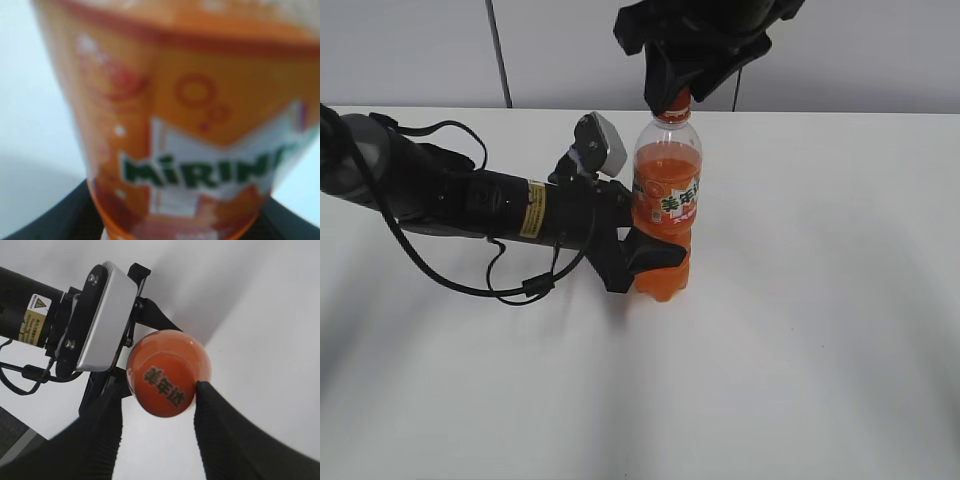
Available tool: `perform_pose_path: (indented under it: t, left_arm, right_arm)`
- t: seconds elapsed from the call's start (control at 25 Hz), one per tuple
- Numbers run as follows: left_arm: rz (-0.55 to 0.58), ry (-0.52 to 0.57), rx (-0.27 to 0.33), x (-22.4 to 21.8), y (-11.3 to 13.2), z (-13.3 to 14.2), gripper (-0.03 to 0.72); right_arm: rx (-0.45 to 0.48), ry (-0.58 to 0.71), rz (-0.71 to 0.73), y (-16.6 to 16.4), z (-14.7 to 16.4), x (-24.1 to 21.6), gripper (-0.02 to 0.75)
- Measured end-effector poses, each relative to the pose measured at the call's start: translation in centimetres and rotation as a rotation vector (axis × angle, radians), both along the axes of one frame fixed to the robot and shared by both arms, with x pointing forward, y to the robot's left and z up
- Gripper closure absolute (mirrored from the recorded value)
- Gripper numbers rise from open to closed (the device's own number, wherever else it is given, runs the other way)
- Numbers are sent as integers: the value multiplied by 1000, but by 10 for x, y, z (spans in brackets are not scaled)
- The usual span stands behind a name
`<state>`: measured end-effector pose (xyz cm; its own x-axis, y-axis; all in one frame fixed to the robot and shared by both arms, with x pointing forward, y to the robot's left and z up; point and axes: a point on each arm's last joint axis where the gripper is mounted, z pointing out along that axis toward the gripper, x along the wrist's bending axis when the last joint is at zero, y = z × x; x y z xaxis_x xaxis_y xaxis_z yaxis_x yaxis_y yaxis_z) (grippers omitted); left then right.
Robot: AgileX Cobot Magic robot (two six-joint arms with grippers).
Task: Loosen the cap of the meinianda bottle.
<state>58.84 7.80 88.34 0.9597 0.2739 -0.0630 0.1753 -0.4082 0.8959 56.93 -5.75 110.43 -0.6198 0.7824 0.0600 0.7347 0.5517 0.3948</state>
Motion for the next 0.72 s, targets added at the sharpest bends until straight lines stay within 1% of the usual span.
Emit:
perform_pose_path:
  t: [0.56,0.64,0.72]
  left_arm:
    - [0,0,0,0,0,0,274]
    - [0,0,0,0,0,0,274]
    - [0,0,0,0,0,0,274]
  right_arm:
    - [-4,-7,-2,3,-7,6,386]
    - [-4,-8,-2,3,-7,6,405]
    - [-8,-10,-2,3,-7,6,453]
